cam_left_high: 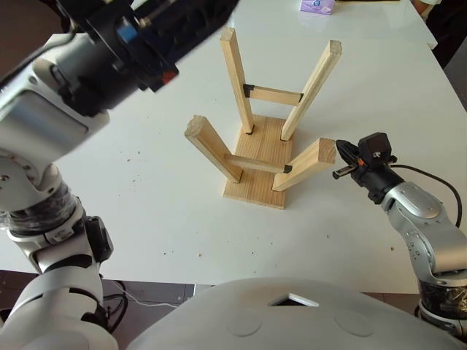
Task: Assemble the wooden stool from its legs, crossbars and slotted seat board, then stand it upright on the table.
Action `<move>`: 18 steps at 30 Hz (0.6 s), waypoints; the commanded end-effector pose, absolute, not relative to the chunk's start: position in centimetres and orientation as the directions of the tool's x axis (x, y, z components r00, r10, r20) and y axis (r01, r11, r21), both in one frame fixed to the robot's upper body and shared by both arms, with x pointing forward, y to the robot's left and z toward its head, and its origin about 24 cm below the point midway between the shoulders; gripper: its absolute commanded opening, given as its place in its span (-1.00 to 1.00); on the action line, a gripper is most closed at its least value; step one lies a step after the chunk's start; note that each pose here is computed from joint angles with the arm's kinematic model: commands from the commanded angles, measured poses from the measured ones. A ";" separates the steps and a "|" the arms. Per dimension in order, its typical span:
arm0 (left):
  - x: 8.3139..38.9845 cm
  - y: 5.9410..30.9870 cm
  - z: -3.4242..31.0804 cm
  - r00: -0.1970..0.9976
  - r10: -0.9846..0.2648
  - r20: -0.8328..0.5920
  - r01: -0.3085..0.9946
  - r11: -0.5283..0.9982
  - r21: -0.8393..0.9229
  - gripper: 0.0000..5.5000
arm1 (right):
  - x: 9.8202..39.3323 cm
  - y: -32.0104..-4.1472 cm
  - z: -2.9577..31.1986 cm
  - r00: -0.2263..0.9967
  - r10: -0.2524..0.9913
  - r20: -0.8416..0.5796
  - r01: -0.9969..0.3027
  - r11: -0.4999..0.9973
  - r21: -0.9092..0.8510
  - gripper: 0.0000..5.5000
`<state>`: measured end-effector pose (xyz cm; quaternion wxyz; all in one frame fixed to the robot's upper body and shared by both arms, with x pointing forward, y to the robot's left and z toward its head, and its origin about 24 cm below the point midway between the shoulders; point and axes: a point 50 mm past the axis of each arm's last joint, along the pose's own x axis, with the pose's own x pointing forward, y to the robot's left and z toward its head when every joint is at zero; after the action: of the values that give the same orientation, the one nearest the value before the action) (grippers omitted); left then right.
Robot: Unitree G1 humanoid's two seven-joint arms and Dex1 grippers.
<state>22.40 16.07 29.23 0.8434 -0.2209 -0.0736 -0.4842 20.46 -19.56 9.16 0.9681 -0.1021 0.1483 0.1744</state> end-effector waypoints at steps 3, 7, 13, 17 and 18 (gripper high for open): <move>22.3 16.4 32.5 0.474 -0.766 0.434 0.879 0.379 -0.290 0.60 | 20.7 -19.2 9.9 0.894 0.327 -0.305 -0.386 0.909 -0.155 -1.00; 22.6 14.3 25.4 0.530 -0.812 0.246 0.809 0.397 -0.433 0.60 | 20.6 -18.8 9.4 0.884 0.342 -0.320 -0.401 0.905 -0.142 -1.00; 23.2 12.9 15.0 0.625 -0.779 -0.051 0.657 0.560 -0.505 0.60 | 20.6 -18.0 8.8 0.856 0.386 -0.345 -0.450 0.884 -0.127 -1.00; 24.1 12.8 18.0 0.620 -0.777 0.105 0.708 0.497 -0.502 0.60 | 20.4 -18.2 8.7 0.857 0.379 -0.348 -0.444 0.887 -0.128 -1.00; 24.4 12.9 18.9 0.619 -0.771 0.148 0.717 0.479 -0.506 0.60 | 20.4 -18.2 8.6 0.859 0.373 -0.349 -0.439 0.890 -0.128 -1.00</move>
<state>23.70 12.93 20.50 0.8577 -0.2486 -0.0022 -0.4500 20.45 -18.01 8.89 0.9593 -0.1008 0.1508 0.2165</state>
